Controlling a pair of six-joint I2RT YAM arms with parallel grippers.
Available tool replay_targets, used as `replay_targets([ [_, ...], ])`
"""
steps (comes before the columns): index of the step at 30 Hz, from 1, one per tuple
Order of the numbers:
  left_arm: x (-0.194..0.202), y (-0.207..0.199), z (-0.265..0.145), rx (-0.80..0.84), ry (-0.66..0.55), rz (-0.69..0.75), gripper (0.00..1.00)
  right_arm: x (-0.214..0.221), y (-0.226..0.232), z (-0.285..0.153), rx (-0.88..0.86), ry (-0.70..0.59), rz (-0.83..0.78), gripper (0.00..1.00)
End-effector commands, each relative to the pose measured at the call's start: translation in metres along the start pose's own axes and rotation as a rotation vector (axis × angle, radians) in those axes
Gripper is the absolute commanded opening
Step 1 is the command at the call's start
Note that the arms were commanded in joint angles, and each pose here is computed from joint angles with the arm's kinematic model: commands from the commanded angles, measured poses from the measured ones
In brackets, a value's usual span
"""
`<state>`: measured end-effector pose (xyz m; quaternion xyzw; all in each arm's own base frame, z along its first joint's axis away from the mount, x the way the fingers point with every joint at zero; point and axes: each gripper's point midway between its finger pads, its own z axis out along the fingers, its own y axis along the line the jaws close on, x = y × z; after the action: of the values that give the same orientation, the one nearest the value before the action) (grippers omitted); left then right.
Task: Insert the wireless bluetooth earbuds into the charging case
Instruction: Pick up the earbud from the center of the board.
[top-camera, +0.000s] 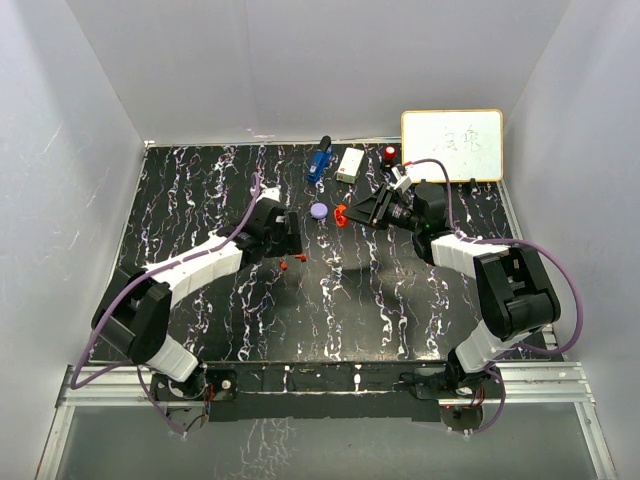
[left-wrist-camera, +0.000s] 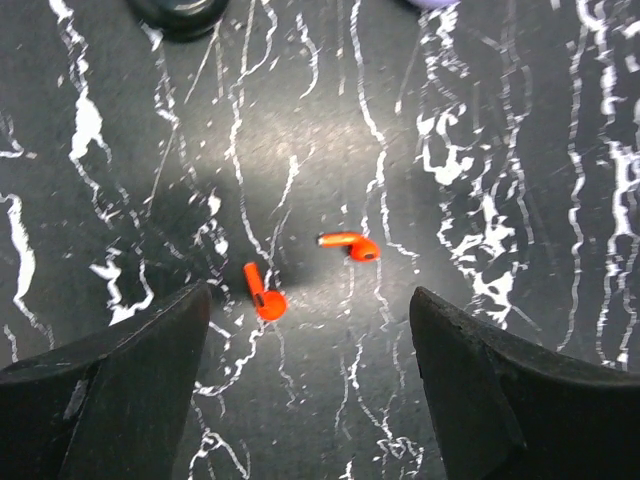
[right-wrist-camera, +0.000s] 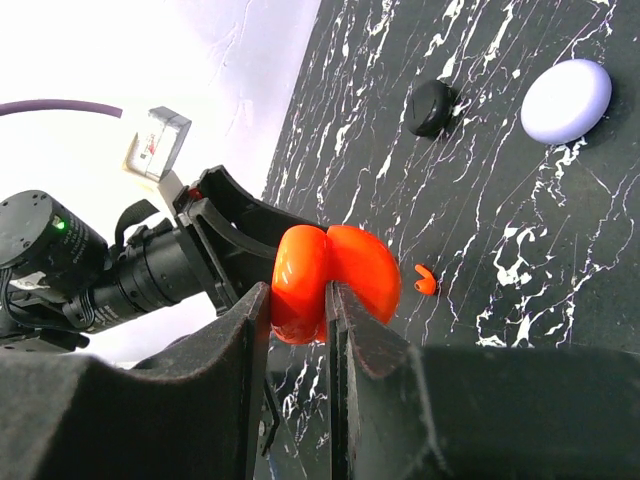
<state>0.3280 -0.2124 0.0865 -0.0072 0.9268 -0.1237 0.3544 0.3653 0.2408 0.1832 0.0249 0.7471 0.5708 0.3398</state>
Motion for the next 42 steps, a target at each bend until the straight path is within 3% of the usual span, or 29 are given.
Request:
replay_targets([
  [1, 0.014, 0.023, -0.007, -0.113, 0.050, 0.052, 0.78, -0.007, 0.005, 0.001, -0.027, -0.020, -0.059, 0.00],
  [6, 0.027, 0.031, -0.004, -0.153, 0.100, 0.065, 0.76, -0.006, 0.004, 0.002, -0.029, -0.015, -0.059, 0.00],
  [14, 0.047, 0.021, 0.008, -0.073, 0.132, 0.019, 0.76, -0.007, 0.005, 0.000, -0.034, -0.015, -0.065, 0.00],
  [29, 0.056, 0.022, 0.026, -0.083, 0.153, 0.031, 0.68, -0.008, 0.005, -0.001, -0.037, -0.012, -0.067, 0.00],
  [42, 0.057, 0.006, 0.021, -0.015, 0.172, 0.001, 0.66, -0.009, 0.006, 0.000, -0.041, -0.011, -0.070, 0.00],
])
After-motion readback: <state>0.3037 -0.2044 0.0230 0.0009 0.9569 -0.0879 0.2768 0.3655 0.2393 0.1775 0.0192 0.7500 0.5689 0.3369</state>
